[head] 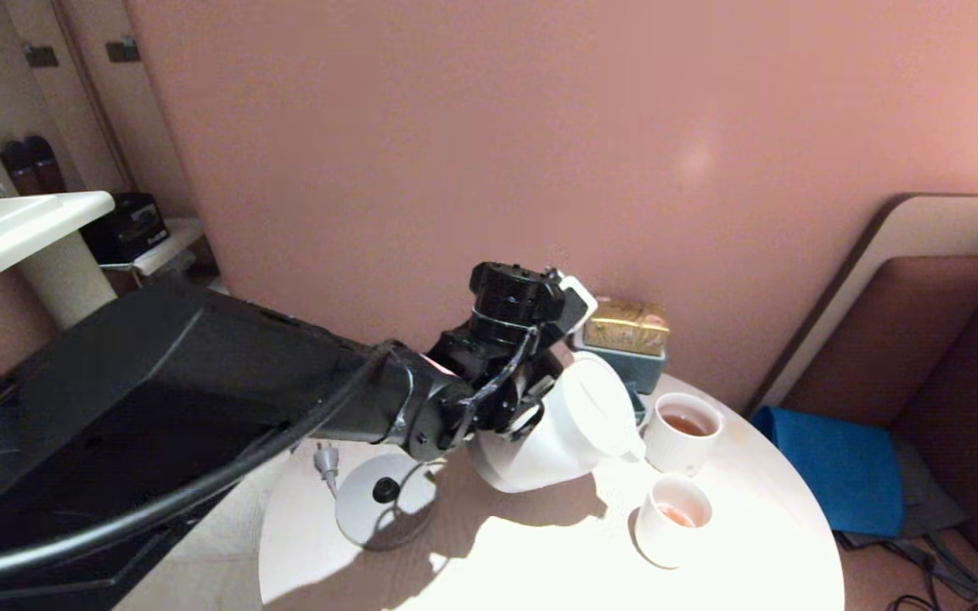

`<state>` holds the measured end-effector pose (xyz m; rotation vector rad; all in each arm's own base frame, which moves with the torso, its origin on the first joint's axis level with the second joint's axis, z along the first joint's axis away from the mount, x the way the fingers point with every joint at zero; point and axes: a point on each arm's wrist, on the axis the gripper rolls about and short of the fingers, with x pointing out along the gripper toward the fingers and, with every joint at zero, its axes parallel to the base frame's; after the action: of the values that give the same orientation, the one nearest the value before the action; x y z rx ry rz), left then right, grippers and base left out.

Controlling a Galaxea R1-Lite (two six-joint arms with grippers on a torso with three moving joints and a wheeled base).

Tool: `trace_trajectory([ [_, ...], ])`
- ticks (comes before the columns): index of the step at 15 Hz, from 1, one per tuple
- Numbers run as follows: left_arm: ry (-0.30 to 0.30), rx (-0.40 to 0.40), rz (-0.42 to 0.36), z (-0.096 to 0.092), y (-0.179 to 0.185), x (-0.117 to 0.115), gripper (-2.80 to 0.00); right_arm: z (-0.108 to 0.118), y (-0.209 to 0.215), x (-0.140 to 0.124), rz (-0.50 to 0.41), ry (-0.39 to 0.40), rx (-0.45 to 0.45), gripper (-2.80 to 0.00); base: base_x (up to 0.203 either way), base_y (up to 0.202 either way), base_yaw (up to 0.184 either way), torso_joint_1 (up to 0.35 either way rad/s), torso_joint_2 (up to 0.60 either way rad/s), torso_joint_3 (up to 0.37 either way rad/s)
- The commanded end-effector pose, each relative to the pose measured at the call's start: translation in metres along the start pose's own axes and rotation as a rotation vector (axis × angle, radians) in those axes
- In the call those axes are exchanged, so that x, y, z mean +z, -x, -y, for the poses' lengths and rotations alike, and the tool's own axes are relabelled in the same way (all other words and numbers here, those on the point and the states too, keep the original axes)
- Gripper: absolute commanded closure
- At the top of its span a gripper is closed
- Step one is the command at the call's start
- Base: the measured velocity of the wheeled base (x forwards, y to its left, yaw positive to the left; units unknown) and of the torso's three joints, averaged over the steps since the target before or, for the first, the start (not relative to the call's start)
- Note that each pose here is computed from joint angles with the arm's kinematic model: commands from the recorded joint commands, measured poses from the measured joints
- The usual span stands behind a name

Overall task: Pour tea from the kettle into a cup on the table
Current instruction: Put down the kettle on the table

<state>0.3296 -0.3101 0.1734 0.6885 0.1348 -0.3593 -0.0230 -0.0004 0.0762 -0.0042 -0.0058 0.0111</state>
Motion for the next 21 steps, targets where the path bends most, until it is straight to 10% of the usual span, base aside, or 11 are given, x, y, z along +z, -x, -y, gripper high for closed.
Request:
trace_trajectory([
  [1, 0.103, 0.03, -0.016, -0.026, 0.013, -0.006, 0.0, 0.0, 0.0, 0.0, -0.001, 0.0, 0.001, -2.8, 0.0, 0.0, 0.0, 0.0, 0.0, 0.0],
  [10, 0.648, 0.033, -0.044, -0.069, 0.029, -0.035, 0.0, 0.0, 0.0, 0.0, -0.001, 0.0, 0.0, -2.8, 0.0, 0.0, 0.0, 0.0, 0.0, 0.0],
  [15, 0.766, 0.15, -0.103, -0.127, 0.043, -0.078, 0.0, 0.0, 0.0, 0.0, -0.001, 0.0, 0.0, -2.8, 0.0, 0.0, 0.0, 0.0, 0.0, 0.0],
  [21, 0.835, 0.27, -0.083, -0.136, 0.065, -0.135, 0.0, 0.0, 0.0, 0.0, -0.001, 0.0, 0.0, -2.8, 0.0, 0.0, 0.0, 0.0, 0.0, 0.0],
])
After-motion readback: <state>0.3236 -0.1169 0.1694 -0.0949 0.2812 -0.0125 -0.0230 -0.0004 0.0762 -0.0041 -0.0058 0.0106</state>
